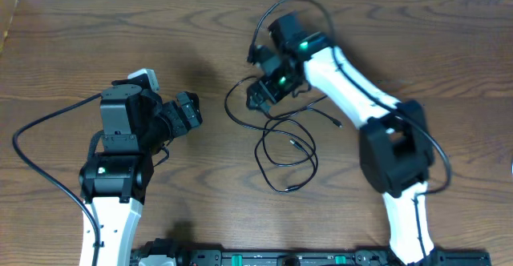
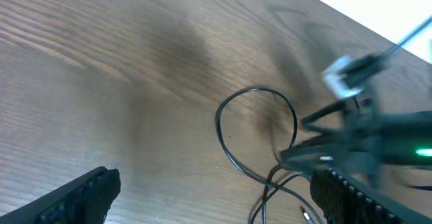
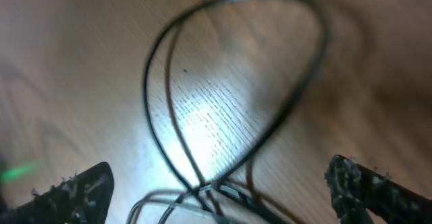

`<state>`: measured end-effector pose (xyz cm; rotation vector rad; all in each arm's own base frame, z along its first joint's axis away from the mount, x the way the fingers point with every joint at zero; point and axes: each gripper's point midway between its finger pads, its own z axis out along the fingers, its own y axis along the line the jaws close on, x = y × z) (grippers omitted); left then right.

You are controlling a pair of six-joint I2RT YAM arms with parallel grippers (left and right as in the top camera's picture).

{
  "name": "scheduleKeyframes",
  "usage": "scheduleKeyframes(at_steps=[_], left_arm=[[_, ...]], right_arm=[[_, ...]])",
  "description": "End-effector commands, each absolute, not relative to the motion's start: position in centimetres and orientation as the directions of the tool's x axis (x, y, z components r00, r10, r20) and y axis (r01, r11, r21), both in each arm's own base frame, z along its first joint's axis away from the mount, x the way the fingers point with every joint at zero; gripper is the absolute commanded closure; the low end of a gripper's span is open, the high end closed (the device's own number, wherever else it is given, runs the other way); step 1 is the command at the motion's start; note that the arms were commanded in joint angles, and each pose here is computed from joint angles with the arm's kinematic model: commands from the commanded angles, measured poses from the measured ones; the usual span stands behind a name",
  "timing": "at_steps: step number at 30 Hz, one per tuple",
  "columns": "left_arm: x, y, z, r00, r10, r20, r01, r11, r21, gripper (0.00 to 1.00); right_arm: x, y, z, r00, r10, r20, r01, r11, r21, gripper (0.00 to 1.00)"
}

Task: Untangle cables
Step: 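Swing the right gripper back over the black cables and grasp one, then pull the grasped black cable up and off the table to the right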

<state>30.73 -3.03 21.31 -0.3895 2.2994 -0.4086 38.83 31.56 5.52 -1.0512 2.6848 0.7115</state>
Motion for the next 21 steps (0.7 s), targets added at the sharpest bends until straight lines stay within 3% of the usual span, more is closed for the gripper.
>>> scheduleKeyframes(at_steps=[1, 3, 5, 6, 10, 11, 17, 21], left_arm=[[30.8, -2.7, 22.0, -0.650, -0.406, -0.642, -0.164, 0.900, -0.403, 0.04], [30.8, -2.7, 22.0, -0.650, -0.406, -0.642, -0.165, 0.900, -0.403, 0.04], [30.8, -2.7, 22.0, -0.650, -0.406, -0.642, -0.165, 0.900, -0.403, 0.04], [30.8, -2.7, 22.0, -0.650, -0.406, -0.642, -0.165, 0.900, -0.403, 0.04], [30.8, -2.7, 22.0, -0.650, -0.406, -0.642, -0.165, 0.900, -0.403, 0.04], [30.8, -2.7, 22.0, -0.650, -0.406, -0.642, -0.165, 0.900, -0.403, 0.04], [30.8, -2.7, 22.0, -0.650, -0.406, -0.642, -0.165, 0.900, -0.403, 0.04], [30.8, -2.7, 22.0, -0.650, -0.406, -0.642, -0.165, 0.900, -0.403, 0.04]], right_arm=[[37.7, 32.7, 3.3, -0.738, -0.612, -0.284, -0.672, 0.634, 0.383, 0.13], [37.5, 33.2, 2.7, -0.735, -0.618, -0.279, -0.675, 0.629, 0.385, 0.18], [37.4, 33.6, 2.4, -0.730, -0.622, -0.283, -0.681, 0.624, 0.384, 0.31], [37.4, 33.7, 2.4, -0.728, -0.622, -0.289, -0.683, 0.622, 0.383, 0.39], [38.4, 33.7, 2.3, -0.720, -0.619, -0.313, -0.694, 0.634, 0.342, 0.93], [38.7, 33.5, 2.3, -0.722, -0.616, -0.315, -0.692, 0.641, 0.332, 0.99], [40.7, 31.6, 4.4, -0.761, -0.559, -0.330, -0.648, 0.689, 0.326, 0.99], [42.0, 30.2, 9.8, -0.753, -0.517, -0.408, -0.646, 0.699, 0.307, 0.99]])
